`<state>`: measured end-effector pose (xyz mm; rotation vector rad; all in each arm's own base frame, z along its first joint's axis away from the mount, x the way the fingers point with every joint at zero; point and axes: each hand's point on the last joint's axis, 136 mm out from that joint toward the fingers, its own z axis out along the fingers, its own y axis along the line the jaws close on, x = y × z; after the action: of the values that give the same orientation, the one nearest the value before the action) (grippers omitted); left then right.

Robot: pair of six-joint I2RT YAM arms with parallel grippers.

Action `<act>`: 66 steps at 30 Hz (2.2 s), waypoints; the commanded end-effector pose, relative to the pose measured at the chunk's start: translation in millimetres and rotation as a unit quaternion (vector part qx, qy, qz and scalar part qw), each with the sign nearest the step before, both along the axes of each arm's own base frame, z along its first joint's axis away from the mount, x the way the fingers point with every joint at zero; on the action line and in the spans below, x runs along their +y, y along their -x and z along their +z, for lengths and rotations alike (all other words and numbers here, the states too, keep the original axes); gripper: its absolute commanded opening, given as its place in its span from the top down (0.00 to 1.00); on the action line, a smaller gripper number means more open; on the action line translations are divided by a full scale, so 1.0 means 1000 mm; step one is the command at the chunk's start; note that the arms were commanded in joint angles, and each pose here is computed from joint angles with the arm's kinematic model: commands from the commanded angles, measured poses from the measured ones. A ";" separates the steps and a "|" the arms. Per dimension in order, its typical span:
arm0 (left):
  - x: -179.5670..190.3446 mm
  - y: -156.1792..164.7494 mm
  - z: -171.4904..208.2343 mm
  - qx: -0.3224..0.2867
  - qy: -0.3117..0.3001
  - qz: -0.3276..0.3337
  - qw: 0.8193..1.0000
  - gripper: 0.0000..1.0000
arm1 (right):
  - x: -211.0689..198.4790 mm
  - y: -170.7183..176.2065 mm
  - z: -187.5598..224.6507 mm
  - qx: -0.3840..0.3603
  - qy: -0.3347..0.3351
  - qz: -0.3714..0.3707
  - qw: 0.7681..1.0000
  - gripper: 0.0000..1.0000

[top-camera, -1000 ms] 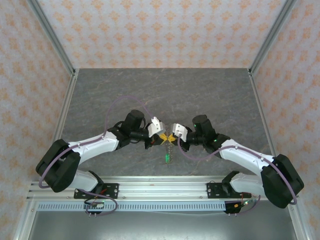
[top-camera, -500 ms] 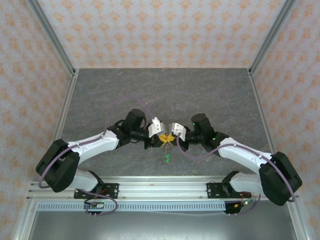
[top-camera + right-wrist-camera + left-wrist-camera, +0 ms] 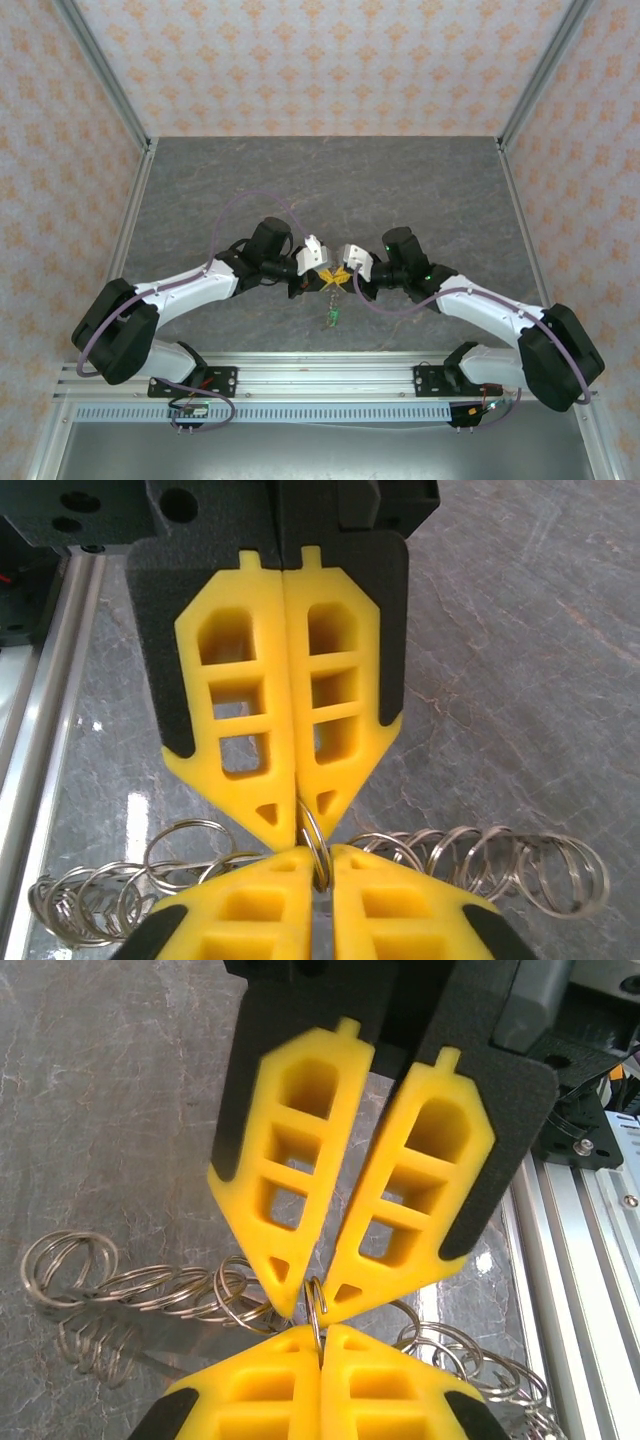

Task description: Put the keys on the keyring

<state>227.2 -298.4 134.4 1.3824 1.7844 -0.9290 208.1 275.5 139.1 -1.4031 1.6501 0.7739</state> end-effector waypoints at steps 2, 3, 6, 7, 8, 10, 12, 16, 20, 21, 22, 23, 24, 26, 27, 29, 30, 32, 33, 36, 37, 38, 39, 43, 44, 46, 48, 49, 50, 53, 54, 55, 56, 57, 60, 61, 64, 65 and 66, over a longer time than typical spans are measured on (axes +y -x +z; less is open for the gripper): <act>-0.007 -0.008 0.020 -0.027 0.027 0.015 0.999 1.00 | -0.007 -0.007 0.027 -0.043 -0.027 -0.039 0.998 0.80; -0.007 -0.011 0.021 -0.026 0.032 0.024 0.999 1.00 | -0.009 -0.008 0.030 -0.046 -0.032 -0.050 0.997 0.79; -0.008 -0.016 0.026 -0.032 0.047 0.043 0.997 1.00 | -0.021 -0.014 0.045 -0.061 -0.060 -0.105 0.991 0.76; -0.007 -0.018 0.028 -0.033 0.050 0.049 0.997 1.00 | -0.028 -0.020 0.052 -0.070 -0.071 -0.138 0.985 0.73; -0.007 -0.019 0.029 -0.032 0.054 0.052 0.997 1.00 | -0.037 -0.029 0.058 -0.077 -0.084 -0.181 0.977 0.71; -0.007 -0.021 0.032 -0.033 0.059 0.058 0.996 1.00 | -0.057 -0.046 0.069 -0.079 -0.107 -0.268 0.954 0.69; -0.007 -0.021 0.031 -0.030 0.060 0.063 0.996 1.00 | -0.078 -0.059 0.076 -0.076 -0.119 -0.344 0.928 0.70; -0.005 -0.025 0.033 -0.029 0.069 0.085 0.994 1.00 | -0.112 -0.080 0.075 -0.038 -0.109 -0.471 0.875 0.70; -0.001 -0.028 0.033 -0.031 0.072 0.105 0.991 1.00 | -0.139 -0.094 0.056 0.037 -0.085 -0.560 0.823 0.68; -0.001 -0.029 0.033 -0.031 0.073 0.108 0.991 1.00 | -0.146 -0.097 0.052 0.061 -0.087 -0.580 0.808 0.68; 0.000 -0.029 0.033 -0.031 0.074 0.111 0.991 1.00 | -0.153 -0.100 0.046 0.090 -0.093 -0.599 0.790 0.68; 0.000 -0.029 0.035 -0.033 0.076 0.113 0.990 1.00 | -0.161 -0.102 0.039 0.122 -0.101 -0.618 0.770 0.68; 0.001 -0.030 0.036 -0.034 0.076 0.114 0.990 1.00 | -0.167 -0.103 0.034 0.145 -0.107 -0.632 0.754 0.68; 0.002 -0.030 0.035 -0.035 0.073 0.116 0.990 1.00 | -0.178 -0.104 0.023 0.187 -0.120 -0.650 0.727 0.68; 0.002 -0.030 0.035 -0.034 0.071 0.116 0.990 1.00 | -0.185 -0.105 0.018 0.206 -0.126 -0.663 0.709 0.68; 0.002 -0.029 0.036 -0.035 0.071 0.117 0.990 1.00 | -0.197 -0.103 0.009 0.235 -0.129 -0.683 0.680 0.68; 0.003 -0.029 0.036 -0.035 0.072 0.118 0.990 1.00 | -0.203 -0.103 0.006 0.245 -0.128 -0.691 0.668 0.68; 0.003 -0.030 0.039 -0.036 0.080 0.123 0.989 1.00 | -0.210 -0.099 -0.002 0.258 -0.120 -0.704 0.651 0.68; 0.003 -0.031 0.042 -0.038 0.085 0.127 0.988 1.00 | -0.214 -0.098 -0.005 0.263 -0.119 -0.709 0.644 0.68; 0.005 -0.032 0.048 -0.043 0.095 0.136 0.985 1.00 | -0.220 -0.093 -0.014 0.273 -0.115 -0.721 0.626 0.68; 0.006 -0.033 0.049 -0.045 0.097 0.140 0.984 1.00 | -0.221 -0.091 -0.016 0.274 -0.114 -0.724 0.623 0.68; 0.007 -0.032 0.052 -0.047 0.100 0.141 0.984 1.00 | -0.222 -0.089 -0.019 0.276 -0.114 -0.725 0.620 0.68; 0.008 -0.032 0.052 -0.049 0.100 0.144 0.983 1.00 | -0.223 -0.087 -0.021 0.278 -0.113 -0.727 0.618 0.68; 0.011 -0.030 0.054 -0.051 0.105 0.150 0.982 1.00 | -0.223 -0.077 -0.032 0.295 -0.100 -0.730 0.608 0.68; 0.011 -0.030 0.053 -0.050 0.103 0.150 0.982 1.00 | -0.224 -0.075 -0.034 0.298 -0.098 -0.732 0.605 0.69; 0.012 -0.029 0.052 -0.048 0.102 0.151 0.982 1.00 | -0.227 -0.069 -0.040 0.304 -0.090 -0.737 0.597 0.69; 0.013 -0.029 0.054 -0.047 0.107 0.154 0.981 1.00 | -0.228 -0.065 -0.045 0.307 -0.084 -0.740 0.593 0.70; 0.013 -0.029 0.056 -0.049 0.112 0.156 0.980 1.00 | -0.229 -0.063 -0.048 0.308 -0.081 -0.742 0.591 0.69; 0.013 -0.030 0.057 -0.049 0.113 0.159 0.980 1.00 | -0.230 -0.061 -0.049 0.308 -0.078 -0.742 0.590 0.69; 0.014 -0.032 0.060 -0.052 0.114 0.166 0.978 1.00 | -0.235 -0.055 -0.057 0.310 -0.064 -0.751 0.580 0.69; 0.015 -0.032 0.061 -0.053 0.114 0.167 0.978 1.00 | -0.237 -0.052 -0.059 0.309 -0.059 -0.753 0.578 0.69; 0.015 -0.033 0.063 -0.055 0.116 0.168 0.977 1.00 | -0.238 -0.051 -0.062 0.310 -0.056 -0.755 0.575 0.69; 0.015 -0.033 0.063 -0.055 0.117 0.169 0.977 1.00 | -0.239 -0.050 -0.065 0.313 -0.053 -0.756 0.572 0.70; 0.015 -0.033 0.064 -0.055 0.117 0.170 0.977 1.00 | -0.240 -0.048 -0.068 0.317 -0.049 -0.757 0.569 0.72; 0.015 -0.033 0.064 -0.051 0.119 0.171 0.977 1.00 | -0.240 -0.044 -0.077 0.330 -0.039 -0.758 0.561 0.73; 0.015 -0.033 0.064 -0.050 0.119 0.171 0.977 1.00 | -0.237 -0.043 -0.080 0.337 -0.037 -0.754 0.562 0.73; 0.014 -0.033 0.063 -0.047 0.120 0.170 0.977 1.00 | -0.233 -0.040 -0.088 0.353 -0.027 -0.748 0.561 0.74; 0.014 -0.033 0.063 -0.046 0.120 0.170 0.977 1.00 | -0.233 -0.038 -0.091 0.357 -0.020 -0.749 0.558 0.75; 0.014 -0.033 0.063 -0.046 0.119 0.170 0.977 1.00 | -0.233 -0.036 -0.094 0.362 -0.014 -0.749 0.555 0.75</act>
<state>257.2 -280.2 176.1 0.9405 1.7865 -0.8428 257.1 44.4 59.5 0.7858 2.4859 0.2344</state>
